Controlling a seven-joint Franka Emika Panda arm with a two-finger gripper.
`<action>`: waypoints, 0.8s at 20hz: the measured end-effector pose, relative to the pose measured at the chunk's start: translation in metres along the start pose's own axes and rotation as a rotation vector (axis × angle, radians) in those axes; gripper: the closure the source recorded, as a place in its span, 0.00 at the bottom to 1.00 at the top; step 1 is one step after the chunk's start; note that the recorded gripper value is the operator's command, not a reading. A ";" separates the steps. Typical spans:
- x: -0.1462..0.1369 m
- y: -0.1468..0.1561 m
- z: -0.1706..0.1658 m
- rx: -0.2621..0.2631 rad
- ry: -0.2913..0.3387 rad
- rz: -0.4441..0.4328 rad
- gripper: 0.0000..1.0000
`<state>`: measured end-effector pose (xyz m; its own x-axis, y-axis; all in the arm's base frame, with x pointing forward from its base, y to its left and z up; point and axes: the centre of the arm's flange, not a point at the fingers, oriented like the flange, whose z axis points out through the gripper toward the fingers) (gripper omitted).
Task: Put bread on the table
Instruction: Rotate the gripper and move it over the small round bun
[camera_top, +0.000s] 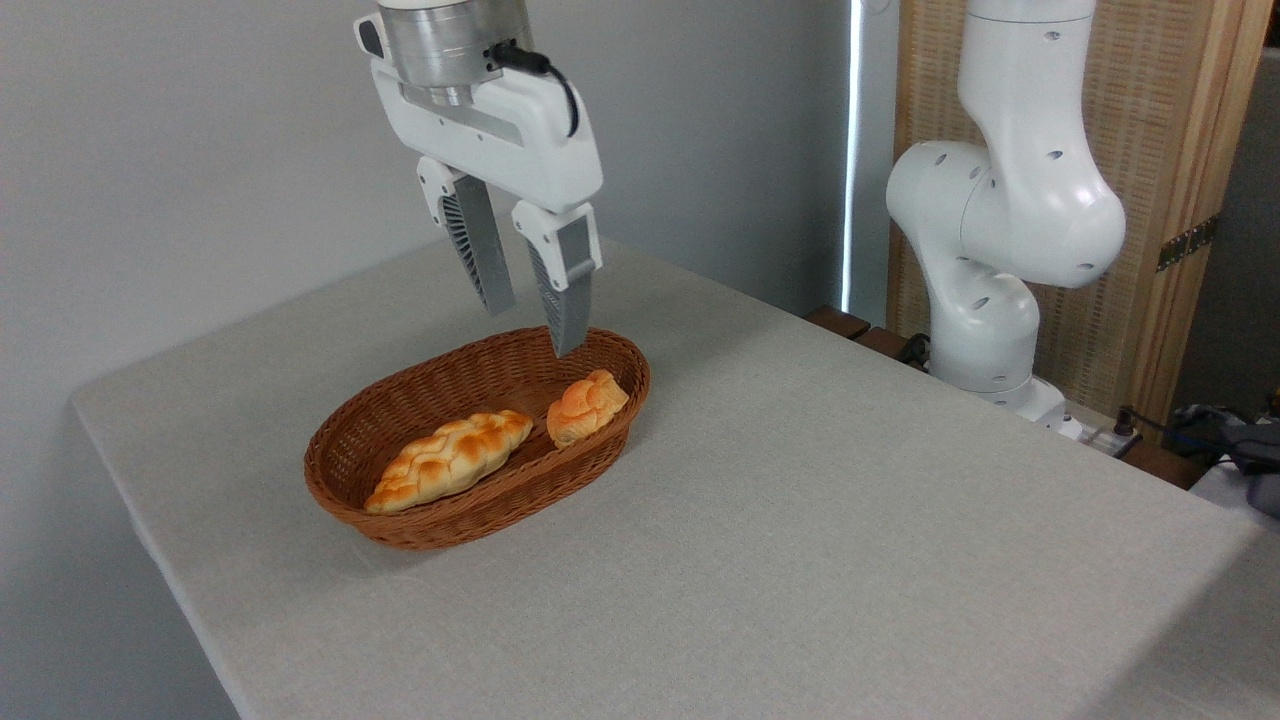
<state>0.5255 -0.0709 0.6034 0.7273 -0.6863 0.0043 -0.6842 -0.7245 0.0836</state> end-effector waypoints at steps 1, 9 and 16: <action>0.002 0.004 0.001 0.001 0.000 0.044 0.00; -0.001 0.024 0.017 -0.021 -0.027 0.500 0.00; -0.015 0.039 0.036 -0.060 -0.052 0.835 0.00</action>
<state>0.4857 -0.0911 0.5707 -0.0214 -0.9989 0.0421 -0.9916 0.0266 0.1263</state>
